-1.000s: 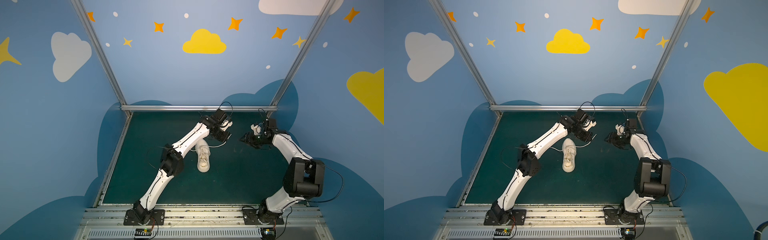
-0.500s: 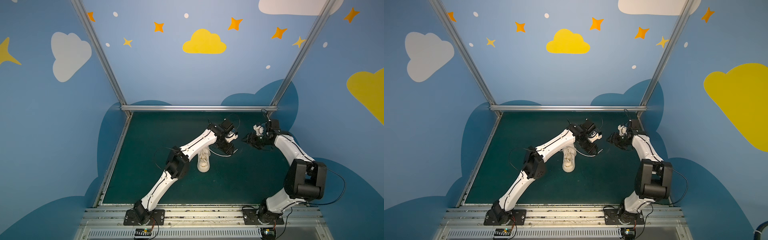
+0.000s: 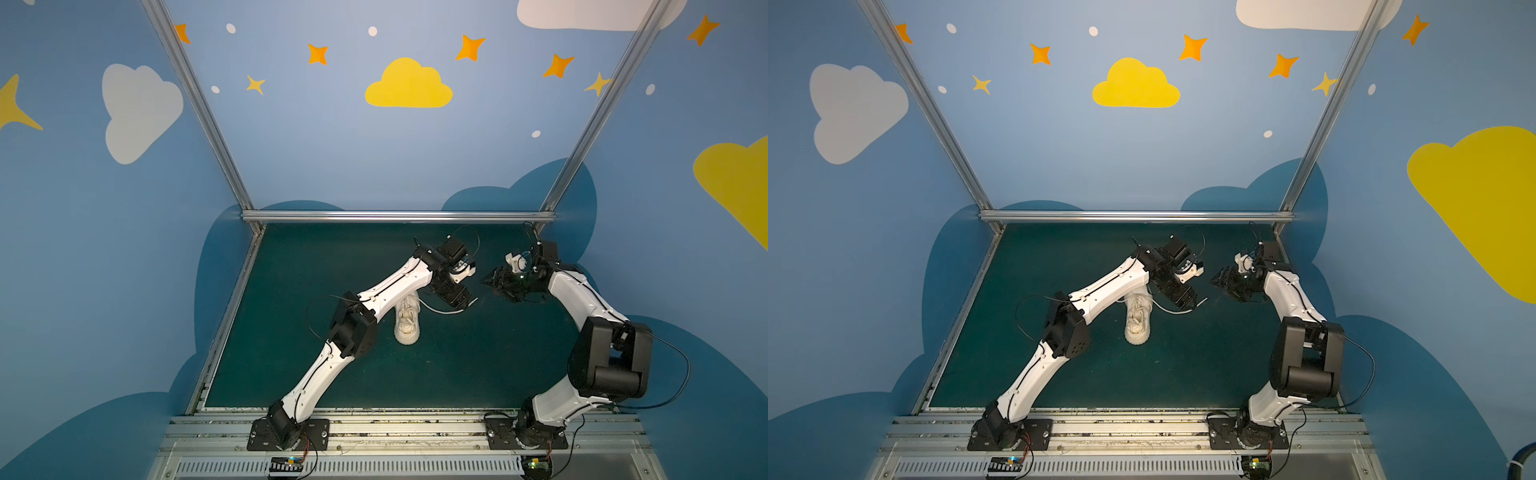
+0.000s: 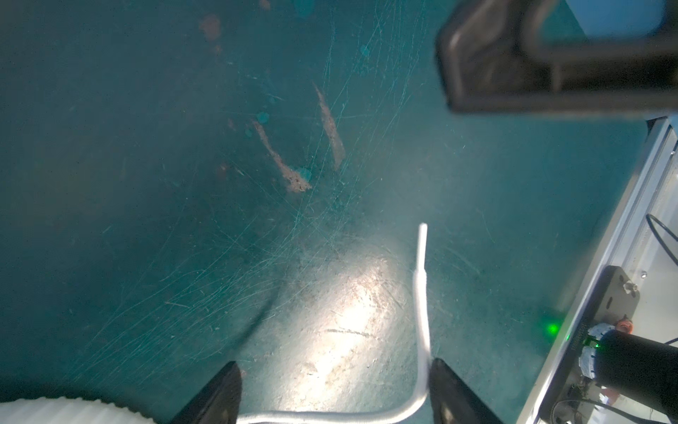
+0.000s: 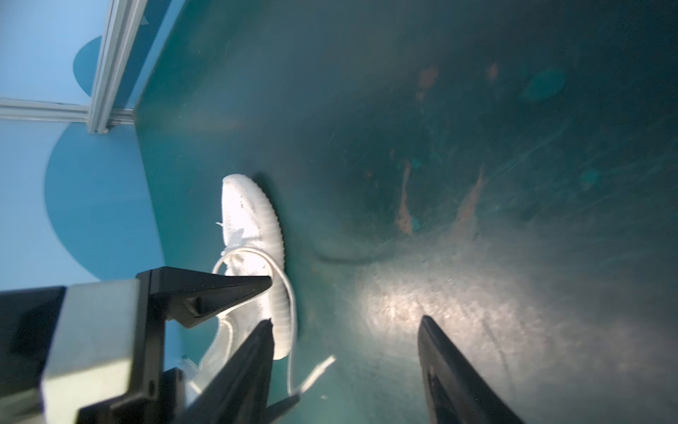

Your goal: Tie the shoes

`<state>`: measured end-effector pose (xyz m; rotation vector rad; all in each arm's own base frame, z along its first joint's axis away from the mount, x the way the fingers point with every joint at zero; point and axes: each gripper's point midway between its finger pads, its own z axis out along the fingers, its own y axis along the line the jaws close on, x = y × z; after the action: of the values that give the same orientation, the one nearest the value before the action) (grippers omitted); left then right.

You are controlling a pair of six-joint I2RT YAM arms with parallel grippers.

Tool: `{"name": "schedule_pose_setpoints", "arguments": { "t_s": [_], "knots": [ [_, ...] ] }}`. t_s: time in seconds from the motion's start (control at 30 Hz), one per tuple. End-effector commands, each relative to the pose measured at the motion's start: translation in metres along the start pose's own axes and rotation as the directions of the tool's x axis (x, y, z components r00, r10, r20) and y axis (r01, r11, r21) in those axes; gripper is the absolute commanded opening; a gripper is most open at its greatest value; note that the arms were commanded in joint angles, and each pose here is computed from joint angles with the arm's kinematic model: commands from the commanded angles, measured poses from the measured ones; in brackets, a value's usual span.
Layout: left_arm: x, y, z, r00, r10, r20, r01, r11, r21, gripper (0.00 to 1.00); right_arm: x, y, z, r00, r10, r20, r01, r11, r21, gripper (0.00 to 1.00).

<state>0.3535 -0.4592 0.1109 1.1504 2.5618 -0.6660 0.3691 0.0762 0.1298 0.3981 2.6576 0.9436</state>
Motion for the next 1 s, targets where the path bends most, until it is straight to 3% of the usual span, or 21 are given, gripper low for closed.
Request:
{"name": "schedule_pose_setpoints", "arguments": {
  "t_s": [0.0, 0.23, 0.5, 0.57, 0.67, 0.77, 0.97],
  "knots": [
    [-0.004, 0.001, -0.013, 1.000, -0.007, 0.018, 0.007, 1.000, -0.004, 0.80, 0.028, 0.005, 0.017, 0.990, 0.096, -0.103, -0.101, 0.994, -0.042, 0.63],
    [-0.006, 0.003, -0.014, 1.000, -0.013, 0.025, 0.013, 1.000, 0.005, 0.79, 0.053, 0.010, 0.040, 0.977, 0.122, -0.176, -0.130, 0.991, -0.038, 0.57],
    [-0.003, 0.009, -0.017, 1.000, -0.021, 0.019, 0.021, 1.000, -0.010, 0.79, 0.054, 0.004, 0.054, 0.971, 0.159, -0.180, -0.162, 0.987, -0.002, 0.23],
    [-0.004, 0.012, -0.021, 0.999, -0.029, 0.024, 0.029, 0.999, -0.016, 0.79, 0.054, -0.006, 0.053, 0.972, 0.162, -0.170, -0.154, 0.986, 0.058, 0.26],
    [-0.007, 0.016, -0.033, 0.998, -0.048, 0.044, 0.049, 0.999, -0.017, 0.79, 0.055, -0.014, 0.049, 0.981, 0.101, -0.167, -0.083, 0.991, 0.109, 0.41],
    [-0.011, 0.024, -0.050, 0.992, -0.094, 0.079, 0.094, 0.996, 0.001, 0.79, 0.055, -0.017, 0.047, 0.981, 0.001, -0.195, 0.029, 0.988, 0.149, 0.45],
    [-0.014, 0.041, -0.092, 0.971, -0.160, 0.179, 0.157, 0.987, 0.028, 0.79, 0.056, -0.010, 0.065, 0.954, -0.094, -0.286, 0.137, 0.982, 0.133, 0.55]
  ]
}}
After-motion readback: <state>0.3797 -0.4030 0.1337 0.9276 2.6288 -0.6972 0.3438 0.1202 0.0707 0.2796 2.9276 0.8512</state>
